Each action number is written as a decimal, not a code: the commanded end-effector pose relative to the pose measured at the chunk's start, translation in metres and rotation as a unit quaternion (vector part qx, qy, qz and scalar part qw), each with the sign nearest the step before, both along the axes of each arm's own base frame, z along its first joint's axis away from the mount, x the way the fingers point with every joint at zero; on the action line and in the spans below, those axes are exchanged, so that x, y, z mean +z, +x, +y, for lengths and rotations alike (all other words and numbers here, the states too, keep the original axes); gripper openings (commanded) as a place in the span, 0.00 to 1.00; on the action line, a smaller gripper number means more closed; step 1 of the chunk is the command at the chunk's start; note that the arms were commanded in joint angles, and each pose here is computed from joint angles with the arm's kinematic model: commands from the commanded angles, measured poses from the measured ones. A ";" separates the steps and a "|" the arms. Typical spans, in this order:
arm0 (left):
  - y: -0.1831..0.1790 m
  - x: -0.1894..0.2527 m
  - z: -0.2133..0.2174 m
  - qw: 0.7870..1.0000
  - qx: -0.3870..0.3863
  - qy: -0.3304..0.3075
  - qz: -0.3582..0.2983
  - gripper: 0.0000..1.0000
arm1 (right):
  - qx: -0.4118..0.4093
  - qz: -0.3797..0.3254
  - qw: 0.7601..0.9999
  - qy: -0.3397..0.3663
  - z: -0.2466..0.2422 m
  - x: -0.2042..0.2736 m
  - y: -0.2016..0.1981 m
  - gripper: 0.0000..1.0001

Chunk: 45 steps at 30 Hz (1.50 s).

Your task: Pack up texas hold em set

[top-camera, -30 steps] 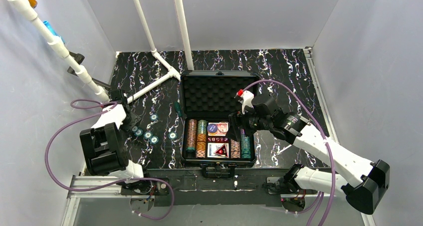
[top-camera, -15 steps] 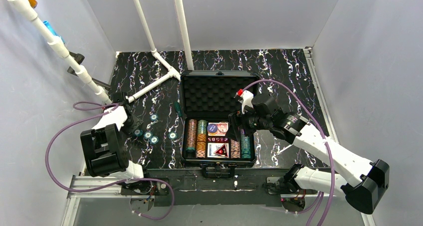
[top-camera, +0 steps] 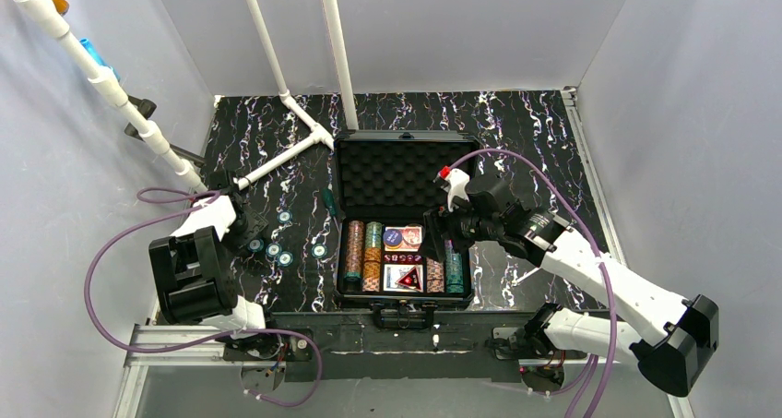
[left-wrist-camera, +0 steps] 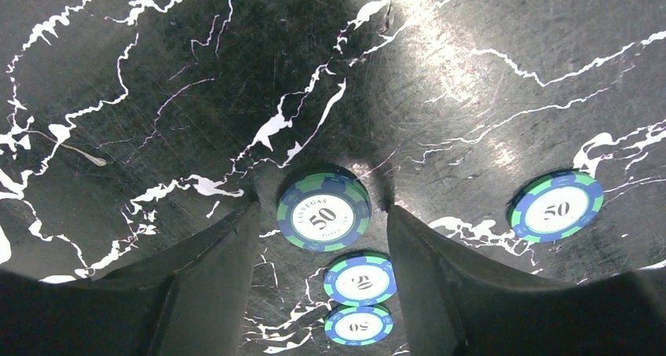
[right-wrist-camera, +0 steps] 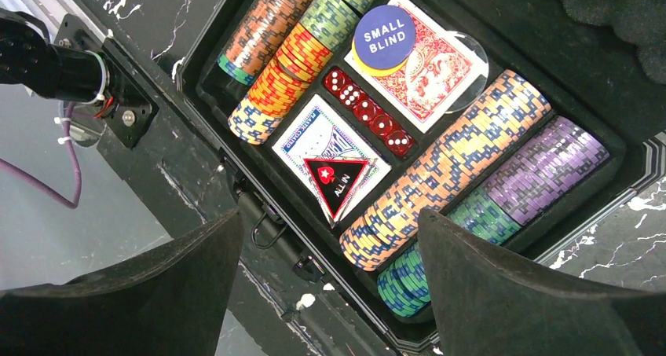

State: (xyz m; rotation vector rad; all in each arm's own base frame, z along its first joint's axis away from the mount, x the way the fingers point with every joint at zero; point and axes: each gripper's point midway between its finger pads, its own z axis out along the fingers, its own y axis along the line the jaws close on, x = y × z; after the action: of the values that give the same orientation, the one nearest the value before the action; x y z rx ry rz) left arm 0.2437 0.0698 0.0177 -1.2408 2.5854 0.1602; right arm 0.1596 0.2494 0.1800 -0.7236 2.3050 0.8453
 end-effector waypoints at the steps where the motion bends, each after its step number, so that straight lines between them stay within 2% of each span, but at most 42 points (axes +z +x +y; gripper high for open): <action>1: -0.005 -0.001 -0.003 1.000 -0.002 -0.005 0.011 0.61 | 0.002 -0.016 1.000 0.017 0.003 0.009 0.005 0.88; 4: -0.005 -0.004 -0.005 1.000 -0.001 -0.008 0.018 0.61 | 0.001 -0.018 1.000 0.018 0.003 0.010 0.005 0.88; 14: -0.007 -0.015 -0.006 0.998 -0.016 -0.005 0.058 0.51 | -0.001 -0.021 1.000 0.018 0.001 0.011 0.007 0.88; 17: -0.008 -0.017 -0.007 0.997 -0.026 0.003 0.075 0.44 | -0.003 -0.020 1.000 0.017 0.001 0.011 0.007 0.88; 22: -0.011 -0.019 -0.010 0.995 -0.030 0.008 0.096 0.40 | -0.004 -0.020 1.000 0.019 0.000 0.011 0.007 0.88; 30: -0.021 -0.016 -0.022 0.995 -0.029 0.002 0.096 0.30 | -0.005 -0.019 1.000 0.024 0.001 0.013 0.007 0.88; 38: -0.014 -0.004 -0.028 0.998 -0.027 -0.005 0.054 0.23 | -0.001 -0.011 0.999 0.032 0.004 0.014 0.004 0.88; 42: -0.013 -0.001 -0.029 0.998 -0.029 -0.006 0.049 0.24 | -0.001 -0.009 0.999 0.035 0.005 0.015 0.004 0.88; 45: -0.015 -0.002 -0.026 0.998 -0.028 0.000 0.055 0.35 | -0.001 -0.010 0.999 0.036 0.004 0.015 0.003 0.88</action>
State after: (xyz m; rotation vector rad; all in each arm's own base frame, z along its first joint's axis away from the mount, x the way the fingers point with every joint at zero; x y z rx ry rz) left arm 0.2502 0.0487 0.0172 -1.1771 2.6486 0.1993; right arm 0.1605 0.2486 0.1820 -0.7009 2.3106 0.8681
